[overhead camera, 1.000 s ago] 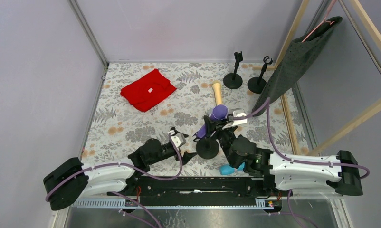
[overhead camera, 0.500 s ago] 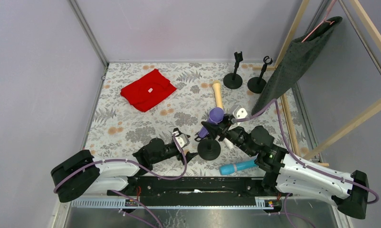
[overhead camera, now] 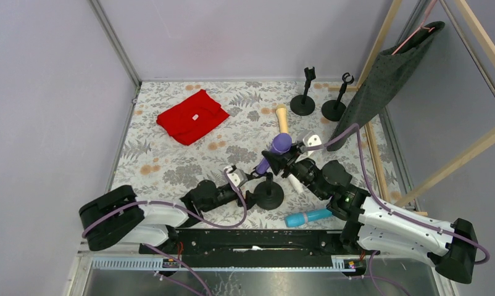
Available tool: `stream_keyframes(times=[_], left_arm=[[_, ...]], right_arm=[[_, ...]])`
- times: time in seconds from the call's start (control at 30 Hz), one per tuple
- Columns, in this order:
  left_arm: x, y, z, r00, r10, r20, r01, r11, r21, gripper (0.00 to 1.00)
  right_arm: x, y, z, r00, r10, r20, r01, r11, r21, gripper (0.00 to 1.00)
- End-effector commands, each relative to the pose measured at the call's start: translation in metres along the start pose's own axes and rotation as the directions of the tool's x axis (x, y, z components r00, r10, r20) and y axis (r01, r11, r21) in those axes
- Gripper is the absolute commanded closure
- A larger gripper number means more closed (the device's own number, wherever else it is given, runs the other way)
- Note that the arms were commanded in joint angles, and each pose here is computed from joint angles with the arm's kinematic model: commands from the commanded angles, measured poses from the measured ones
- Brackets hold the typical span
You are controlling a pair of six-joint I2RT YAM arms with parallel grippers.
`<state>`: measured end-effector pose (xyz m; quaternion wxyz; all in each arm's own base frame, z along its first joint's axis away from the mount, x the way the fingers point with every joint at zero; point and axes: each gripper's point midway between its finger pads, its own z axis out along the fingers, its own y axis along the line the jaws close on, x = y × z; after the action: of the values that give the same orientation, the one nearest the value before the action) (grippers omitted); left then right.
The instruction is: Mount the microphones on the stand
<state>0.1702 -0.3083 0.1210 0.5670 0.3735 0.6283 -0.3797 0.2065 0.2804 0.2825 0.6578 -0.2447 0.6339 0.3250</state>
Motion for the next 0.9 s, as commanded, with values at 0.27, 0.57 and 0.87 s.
stream_keyframes(times=[0.27, 0.57, 0.87], left_arm=[[-0.034, -0.035, 0.031, 0.974, -0.106, 0.202, 0.124, 0.989, -0.078, 0.17], [-0.044, 0.007, 0.058, 0.972, -0.037, 0.233, 0.118, 0.932, -0.344, 0.20], [-0.043, 0.012, 0.079, 0.963, -0.089, 0.256, 0.186, 0.904, -0.386, 0.33]], right_arm=[[0.083, -0.089, -0.033, 0.967, 0.165, -0.196, -0.030, 0.833, 0.553, 1.00], [0.082, -0.086, -0.041, 0.971, 0.172, -0.169, -0.033, 0.791, 0.611, 1.00], [0.079, -0.078, -0.044, 0.970, 0.180, -0.163, -0.050, 0.805, 0.591, 1.00]])
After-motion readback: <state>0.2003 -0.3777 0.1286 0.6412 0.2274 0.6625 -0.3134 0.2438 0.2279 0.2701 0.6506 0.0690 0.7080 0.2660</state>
